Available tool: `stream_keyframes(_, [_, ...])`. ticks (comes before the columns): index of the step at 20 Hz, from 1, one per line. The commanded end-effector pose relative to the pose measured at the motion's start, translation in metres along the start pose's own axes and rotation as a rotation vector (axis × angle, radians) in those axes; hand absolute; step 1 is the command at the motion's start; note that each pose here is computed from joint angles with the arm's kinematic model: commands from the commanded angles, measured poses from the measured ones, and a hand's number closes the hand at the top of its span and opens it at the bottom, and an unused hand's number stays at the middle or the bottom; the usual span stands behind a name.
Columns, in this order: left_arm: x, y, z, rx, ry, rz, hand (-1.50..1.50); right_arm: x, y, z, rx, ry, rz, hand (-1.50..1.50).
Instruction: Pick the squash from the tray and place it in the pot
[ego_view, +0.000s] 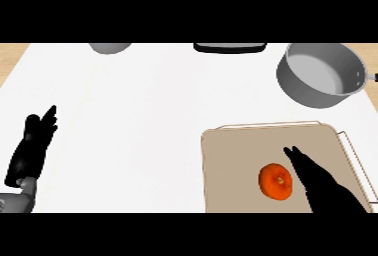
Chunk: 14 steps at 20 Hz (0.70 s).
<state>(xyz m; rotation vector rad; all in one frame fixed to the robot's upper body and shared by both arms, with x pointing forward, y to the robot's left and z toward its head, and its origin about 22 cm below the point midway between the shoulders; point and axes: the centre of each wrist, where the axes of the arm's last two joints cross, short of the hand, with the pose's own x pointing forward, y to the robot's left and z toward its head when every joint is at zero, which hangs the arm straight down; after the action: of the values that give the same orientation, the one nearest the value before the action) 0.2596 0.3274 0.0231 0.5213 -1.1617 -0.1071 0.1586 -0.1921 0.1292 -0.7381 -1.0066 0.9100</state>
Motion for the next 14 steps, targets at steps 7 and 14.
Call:
stream_keyframes(7, [0.007, 0.000, 0.008, 0.000, -0.003, 0.004, 0.00, 0.000, 0.007, -0.033, 0.034, 0.097, 0.022, -1.50])
stream_keyframes(14, [-0.004, 0.003, -0.001, -0.015, 0.023, -0.004, 0.00, 0.015, 0.025, -0.048, 0.018, 0.092, 0.071, -1.50])
